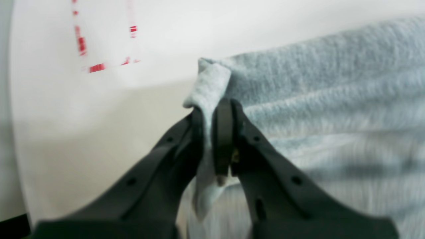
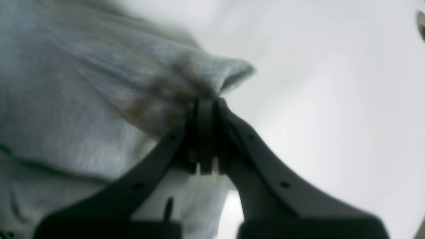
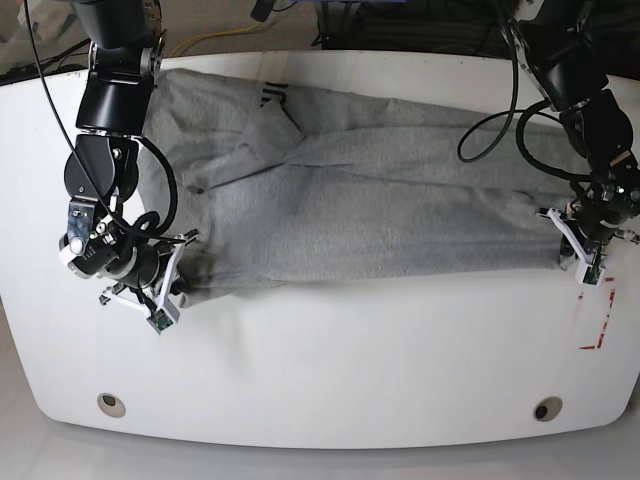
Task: Fold the T-shirt properly
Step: 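Fold the hem over toward the collar with both grippers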
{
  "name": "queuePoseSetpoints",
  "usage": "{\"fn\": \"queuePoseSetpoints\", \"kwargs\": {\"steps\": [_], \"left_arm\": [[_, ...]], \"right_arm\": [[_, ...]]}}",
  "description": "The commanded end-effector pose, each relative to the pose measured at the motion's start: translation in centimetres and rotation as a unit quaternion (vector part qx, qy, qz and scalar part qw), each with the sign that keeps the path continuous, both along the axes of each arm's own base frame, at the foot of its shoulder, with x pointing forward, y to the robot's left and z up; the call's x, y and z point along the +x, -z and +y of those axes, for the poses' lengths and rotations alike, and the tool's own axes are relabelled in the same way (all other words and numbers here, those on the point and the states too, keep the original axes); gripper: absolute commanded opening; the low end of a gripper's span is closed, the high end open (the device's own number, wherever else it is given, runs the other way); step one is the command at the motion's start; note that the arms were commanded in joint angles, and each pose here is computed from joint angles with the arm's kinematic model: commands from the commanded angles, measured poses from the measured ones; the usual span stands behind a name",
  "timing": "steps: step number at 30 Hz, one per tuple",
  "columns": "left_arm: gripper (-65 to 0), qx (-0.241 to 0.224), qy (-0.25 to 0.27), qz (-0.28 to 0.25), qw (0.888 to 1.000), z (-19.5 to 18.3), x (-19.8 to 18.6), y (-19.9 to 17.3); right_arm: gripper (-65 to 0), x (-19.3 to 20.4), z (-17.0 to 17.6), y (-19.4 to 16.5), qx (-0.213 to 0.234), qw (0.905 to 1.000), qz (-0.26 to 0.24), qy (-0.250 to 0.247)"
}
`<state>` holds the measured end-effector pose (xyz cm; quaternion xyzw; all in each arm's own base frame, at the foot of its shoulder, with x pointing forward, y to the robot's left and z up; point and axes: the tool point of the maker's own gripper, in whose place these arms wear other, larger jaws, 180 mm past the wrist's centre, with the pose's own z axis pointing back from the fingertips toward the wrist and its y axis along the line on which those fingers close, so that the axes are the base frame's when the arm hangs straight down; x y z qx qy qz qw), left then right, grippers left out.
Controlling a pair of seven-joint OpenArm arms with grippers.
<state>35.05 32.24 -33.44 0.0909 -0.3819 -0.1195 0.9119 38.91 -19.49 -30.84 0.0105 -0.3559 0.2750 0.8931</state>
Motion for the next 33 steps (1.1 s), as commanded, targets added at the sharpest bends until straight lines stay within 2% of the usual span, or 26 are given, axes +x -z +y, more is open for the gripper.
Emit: {"fn": "queuePoseSetpoints", "kwargs": {"steps": [1, 7, 12, 14, 19, 24, 25, 26, 29, 30, 33], "left_arm": [[-65.0, 0.026, -0.001, -0.025, 0.999, 0.8, 0.1, -2.1], [-65.0, 0.041, 0.003, -0.009, 0.999, 0.8, -2.0, -1.2], [-65.0, 0.04, -0.013, 0.01, 0.999, 1.9, -3.9, 0.0], [-65.0, 0.04, -0.015, 0.013, 0.999, 2.0, -4.2, 0.2], [-65.0, 0.03, -0.018, 0.036, 0.999, 2.2, -4.9, 1.8], [-64.9, 0.02, -0.017, 0.056, 0.998, 2.1, -5.3, 3.3], [-63.2, 0.023, -0.012, 0.062, 0.998, 1.9, -5.4, 3.5], [-59.7, 0.031, -0.004, 0.066, 0.997, 2.0, -5.3, 3.4], [-45.8, 0.045, 0.018, 0.081, 0.995, 1.7, -5.6, 3.7], [-39.7, 0.047, 0.019, 0.086, 0.995, 1.8, -5.9, 4.0], [-25.3, 0.048, 0.018, 0.093, 0.994, 1.8, -6.3, 4.1]], "right_arm": [[-65.0, -0.4, -1.2, -2.3, -0.023, 0.9994, -0.024, 0.01], [-65.0, -4.9, -1.9, -2.0, -0.052, 0.9982, -0.024, 0.019], [-65.0, -9.1, -1.9, -0.2, -0.064, 0.9978, 0.002, 0.018], [-65.0, -10.9, -1.6, 1.2, -0.06, 0.9977, 0.025, 0.018], [-65.0, -14.7, -2.9, 3.8, -0.039, 0.9946, 0.07, 0.066], [-65.0, -17.2, -3.2, 5.5, -0.035, 0.9909, 0.105, 0.077], [-65.0, -17.5, -3.2, 5.7, -0.035, 0.9903, 0.11, 0.078], [-61.5, -17.9, -3.2, 6.0, -0.036, 0.9896, 0.115, 0.078], [-45.3, -18.8, -2.8, 6.6, -0.03, 0.9881, 0.128, 0.081], [-37.4, -19.0, -2.8, 6.8, -0.029, 0.9877, 0.131, 0.081], [-20.3, -19.8, -2.7, 7.0, -0.029, 0.9868, 0.138, 0.079]]}}
